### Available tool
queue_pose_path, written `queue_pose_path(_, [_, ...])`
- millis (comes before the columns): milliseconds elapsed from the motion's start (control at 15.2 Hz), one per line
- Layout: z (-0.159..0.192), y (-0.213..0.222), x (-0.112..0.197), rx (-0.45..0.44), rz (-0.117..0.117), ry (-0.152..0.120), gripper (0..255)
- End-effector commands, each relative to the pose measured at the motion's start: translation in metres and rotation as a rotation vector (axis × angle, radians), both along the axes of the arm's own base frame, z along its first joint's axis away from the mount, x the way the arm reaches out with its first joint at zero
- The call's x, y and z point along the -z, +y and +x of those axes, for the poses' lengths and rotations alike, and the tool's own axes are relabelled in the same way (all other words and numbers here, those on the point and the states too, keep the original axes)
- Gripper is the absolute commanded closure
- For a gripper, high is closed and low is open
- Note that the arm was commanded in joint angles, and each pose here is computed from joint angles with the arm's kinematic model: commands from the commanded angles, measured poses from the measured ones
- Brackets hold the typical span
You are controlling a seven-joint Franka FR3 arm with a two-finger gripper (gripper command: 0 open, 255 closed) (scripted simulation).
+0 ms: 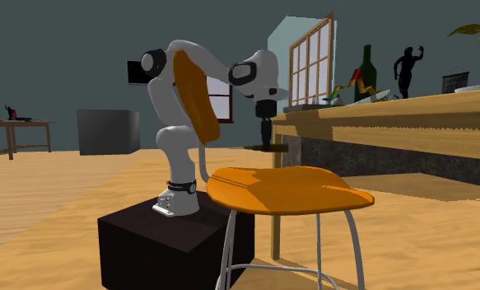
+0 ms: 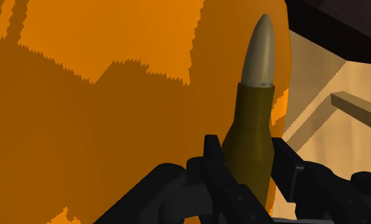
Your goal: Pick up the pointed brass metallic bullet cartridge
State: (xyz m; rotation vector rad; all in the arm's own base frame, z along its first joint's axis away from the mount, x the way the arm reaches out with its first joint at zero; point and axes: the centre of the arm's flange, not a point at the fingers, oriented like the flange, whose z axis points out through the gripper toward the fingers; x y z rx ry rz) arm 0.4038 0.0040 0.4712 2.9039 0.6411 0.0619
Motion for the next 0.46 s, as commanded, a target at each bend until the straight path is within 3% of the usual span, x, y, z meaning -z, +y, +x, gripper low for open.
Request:
queue_pose_path(0, [-0.001,-0.001,-0.011,0.000,0.000,0.001,255])
queue_pose_path(396, [-0.001,-0.001,-0.033,0.000,0.000,0.001,255])
